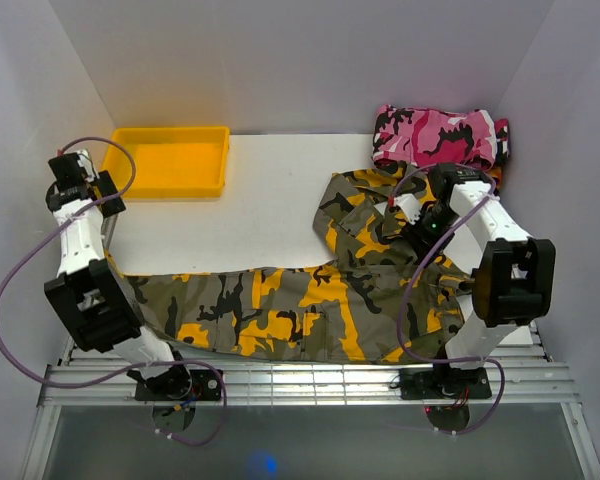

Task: Fold and stack the trousers
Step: Flatten the trousers out

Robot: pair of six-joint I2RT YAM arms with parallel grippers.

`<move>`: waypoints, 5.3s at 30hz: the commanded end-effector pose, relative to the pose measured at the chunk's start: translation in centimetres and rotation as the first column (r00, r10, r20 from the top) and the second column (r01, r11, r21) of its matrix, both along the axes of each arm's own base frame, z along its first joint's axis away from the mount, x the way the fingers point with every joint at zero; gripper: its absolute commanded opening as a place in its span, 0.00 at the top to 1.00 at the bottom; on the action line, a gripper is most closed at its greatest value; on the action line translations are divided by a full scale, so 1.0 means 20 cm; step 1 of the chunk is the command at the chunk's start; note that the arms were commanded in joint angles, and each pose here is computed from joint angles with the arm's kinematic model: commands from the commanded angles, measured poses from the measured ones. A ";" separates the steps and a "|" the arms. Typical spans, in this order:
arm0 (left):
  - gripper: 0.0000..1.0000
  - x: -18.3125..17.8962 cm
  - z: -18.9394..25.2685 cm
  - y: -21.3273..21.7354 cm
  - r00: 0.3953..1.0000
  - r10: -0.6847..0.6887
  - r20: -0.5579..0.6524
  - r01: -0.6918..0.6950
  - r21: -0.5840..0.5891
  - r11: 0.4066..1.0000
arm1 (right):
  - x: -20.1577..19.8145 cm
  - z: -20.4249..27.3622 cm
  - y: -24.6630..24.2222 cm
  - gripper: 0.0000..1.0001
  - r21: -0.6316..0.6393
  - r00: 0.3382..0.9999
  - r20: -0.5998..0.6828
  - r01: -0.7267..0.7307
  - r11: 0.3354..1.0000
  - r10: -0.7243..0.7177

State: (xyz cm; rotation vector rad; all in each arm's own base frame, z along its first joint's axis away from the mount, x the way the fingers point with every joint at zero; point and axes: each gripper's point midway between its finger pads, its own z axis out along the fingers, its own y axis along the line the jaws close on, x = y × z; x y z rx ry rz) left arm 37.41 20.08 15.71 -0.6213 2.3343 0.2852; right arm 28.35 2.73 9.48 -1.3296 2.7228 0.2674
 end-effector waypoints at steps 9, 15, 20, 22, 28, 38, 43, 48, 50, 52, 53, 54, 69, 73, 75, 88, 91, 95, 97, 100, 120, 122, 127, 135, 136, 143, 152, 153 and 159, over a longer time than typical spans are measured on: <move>0.28 -0.54 -0.04 -0.07 0.936 -0.325 -0.135 0.340 0.119 0.933 | -0.32 0.01 0.02 0.47 0.043 0.990 -0.113 -0.078 0.996 0.082; 0.34 -0.55 -0.16 -0.17 0.903 -0.408 -0.136 0.414 0.018 0.910 | -0.42 -0.10 0.05 0.48 0.042 0.981 -0.165 -0.097 0.994 0.103; 0.35 -0.58 -0.30 -0.20 0.873 -0.451 -0.187 0.446 -0.069 0.892 | -0.44 -0.28 -0.06 0.50 -0.080 0.980 -0.192 -0.072 0.994 0.055; 0.34 -0.59 -0.33 -0.25 0.850 -0.495 -0.180 0.480 -0.119 0.869 | -0.42 -0.38 -0.18 0.51 -0.178 0.983 -0.182 -0.032 0.984 -0.001; 0.32 -0.53 -0.17 -0.44 0.768 -0.641 -0.006 0.630 -0.177 0.756 | -0.34 -0.42 -0.49 0.53 -0.277 0.977 -0.156 0.100 0.956 -0.148; 0.30 -0.26 0.21 -0.94 0.476 -0.842 0.254 0.878 -0.076 0.473 | -0.04 -0.12 -0.68 0.46 -0.234 0.988 0.014 0.155 0.960 -0.156; 0.29 -0.09 0.05 -0.88 0.609 -0.766 0.206 0.793 -0.178 0.583 | 0.31 0.27 -0.29 0.22 0.080 0.973 0.159 0.155 0.985 -0.166; 0.30 -0.09 -0.05 -0.86 0.667 -0.720 0.191 0.744 -0.226 0.629 | 0.61 0.51 0.19 0.18 0.205 0.936 0.324 0.075 0.976 -0.140; 0.29 -0.10 -0.06 -0.88 0.666 -0.720 0.196 0.745 -0.233 0.625 | 0.69 0.47 0.40 0.17 0.178 0.931 0.354 0.027 0.984 -0.089; 0.29 -0.11 -0.05 -0.88 0.672 -0.714 0.199 0.740 -0.236 0.630 | 0.81 0.42 0.61 0.17 0.179 0.917 0.390 0.012 0.984 -0.082; 0.29 -0.13 -0.06 -0.89 0.674 -0.712 0.196 0.737 -0.242 0.631 | 0.84 0.41 0.67 0.16 0.179 0.914 0.396 0.012 0.984 -0.083; 0.29 -0.14 -0.07 -0.89 0.678 -0.709 0.195 0.734 -0.247 0.633 | 0.87 0.38 0.73 0.12 0.175 0.916 0.394 0.004 0.985 -0.074; 0.28 -0.24 -0.15 -0.91 0.709 -0.685 0.169 0.701 -0.278 0.656 | 1.07 -0.22 0.98 0.35 -0.003 0.914 0.401 0.065 0.998 -0.059; 0.29 -0.20 -0.10 -0.91 0.698 -0.688 0.197 0.714 -0.267 0.648 | 0.96 -0.06 1.06 0.84 0.102 0.932 0.363 -0.048 0.994 0.007; 0.29 -0.18 -0.03 -0.93 0.681 -0.693 0.236 0.731 -0.258 0.631 | 0.83 0.13 1.12 0.92 0.200 0.932 0.360 -0.122 0.972 0.043; 0.34 0.04 0.49 -1.22 0.374 -0.804 0.462 0.918 -0.058 0.393 | -0.17 0.21 0.73 0.91 0.149 0.742 0.367 -0.643 0.752 0.561; 0.29 0.13 0.54 -1.39 0.305 -0.833 0.462 0.944 -0.029 0.330 | -0.32 0.07 0.61 0.60 0.097 0.723 0.305 -0.671 0.735 0.620; 0.25 0.26 0.54 -1.74 0.189 -0.884 0.427 0.977 0.006 0.212 | -0.30 0.08 0.58 0.03 0.048 0.732 0.369 -0.630 0.775 0.572; 0.23 0.31 0.44 -1.97 0.103 -0.918 0.382 0.994 -0.004 0.110 | -0.22 0.23 0.62 0.03 0.079 0.739 0.476 -0.576 0.814 0.477; 0.22 0.43 0.51 -2.30 -0.068 -0.926 0.371 0.996 0.084 -0.039 | -0.09 0.50 0.66 0.06 0.169 0.699 0.670 -0.470 0.867 0.249; 0.26 0.04 0.61 -2.50 -0.076 -0.858 0.508 0.992 0.122 -0.015 | 0.12 0.11 -0.23 0.08 0.624 0.359 -0.297 0.774 0.104 -0.885; 0.25 -0.06 0.53 -2.41 -0.028 -0.882 0.471 0.995 0.095 0.019 | 0.17 0.02 -0.19 0.10 0.601 0.275 -0.433 0.798 -0.047 -0.859; 0.25 -0.19 0.47 -2.33 0.015 -0.888 0.459 0.998 0.048 0.042 | 0.31 -0.09 -0.19 0.07 0.578 0.215 -0.540 0.797 -0.173 -0.813; 0.25 -0.20 0.44 -2.31 0.038 -0.892 0.451 0.998 0.036 0.061 | 0.42 -0.17 -0.20 0.10 0.553 0.167 -0.593 0.795 -0.248 -0.788; 0.25 -0.20 0.44 -2.31 0.035 -0.893 0.448 0.998 0.038 0.059 | 0.43 -0.17 -0.19 0.11 0.552 0.166 -0.594 0.795 -0.249 -0.787; 0.25 -0.23 0.43 -2.27 0.054 -0.898 0.437 0.997 0.028 0.073 | 0.54 -0.03 -0.18 0.60 0.594 0.239 -0.593 0.775 -0.217 -0.769; 0.25 -0.23 0.44 -2.19 0.103 -0.892 0.441 0.992 0.014 0.122 | 0.62 0.24 -0.15 0.92 0.688 0.376 -0.513 0.717 -0.108 -0.772; 0.25 -0.20 0.45 -2.13 0.141 -0.880 0.454 0.987 -0.001 0.158 | 0.65 0.32 -0.15 0.92 0.724 0.411 -0.480 0.685 -0.086 -0.775; 0.24 -0.21 0.53 -1.91 0.228 -0.773 0.592 0.973 -0.160 0.164 | 0.81 0.86 0.16 0.92 0.892 0.692 -0.219 0.427 0.146 -0.688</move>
